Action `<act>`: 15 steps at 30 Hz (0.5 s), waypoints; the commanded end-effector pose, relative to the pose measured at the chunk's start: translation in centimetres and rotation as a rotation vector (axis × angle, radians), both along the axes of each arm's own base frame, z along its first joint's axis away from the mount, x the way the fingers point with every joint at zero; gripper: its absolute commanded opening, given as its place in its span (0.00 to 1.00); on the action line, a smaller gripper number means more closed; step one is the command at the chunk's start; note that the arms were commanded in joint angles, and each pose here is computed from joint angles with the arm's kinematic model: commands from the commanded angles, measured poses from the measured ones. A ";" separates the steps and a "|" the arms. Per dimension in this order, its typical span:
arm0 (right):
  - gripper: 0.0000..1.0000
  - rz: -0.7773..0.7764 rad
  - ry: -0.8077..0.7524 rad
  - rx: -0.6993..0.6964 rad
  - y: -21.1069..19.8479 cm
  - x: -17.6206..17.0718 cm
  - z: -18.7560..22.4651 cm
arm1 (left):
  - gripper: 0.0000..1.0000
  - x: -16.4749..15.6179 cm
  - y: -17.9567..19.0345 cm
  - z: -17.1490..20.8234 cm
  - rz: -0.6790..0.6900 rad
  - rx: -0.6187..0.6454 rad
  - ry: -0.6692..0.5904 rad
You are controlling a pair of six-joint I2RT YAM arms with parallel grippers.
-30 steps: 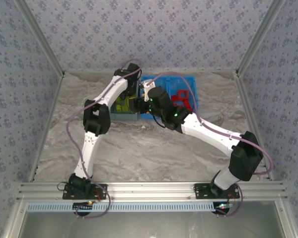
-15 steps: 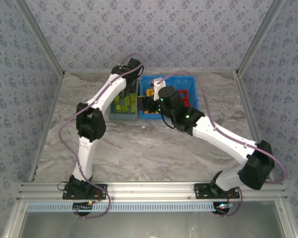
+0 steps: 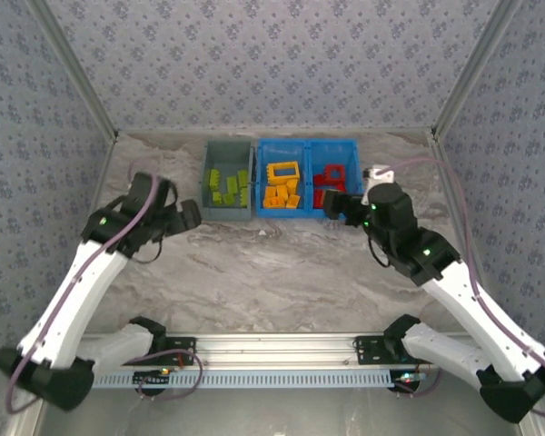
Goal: Sort the legos into containers by color
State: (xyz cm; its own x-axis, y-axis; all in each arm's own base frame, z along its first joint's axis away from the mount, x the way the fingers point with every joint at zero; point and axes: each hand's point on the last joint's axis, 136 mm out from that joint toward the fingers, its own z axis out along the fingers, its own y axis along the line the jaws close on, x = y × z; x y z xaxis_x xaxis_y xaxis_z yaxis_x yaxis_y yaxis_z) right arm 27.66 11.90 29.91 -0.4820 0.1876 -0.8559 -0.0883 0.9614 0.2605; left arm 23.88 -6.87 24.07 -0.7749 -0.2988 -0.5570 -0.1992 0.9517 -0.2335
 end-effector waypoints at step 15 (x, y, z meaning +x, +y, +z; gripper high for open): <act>1.00 -0.569 -0.028 -0.298 -16.3 3.4 -11.9 | 1.00 5.1 9.9 -1.8 0.315 0.420 -0.487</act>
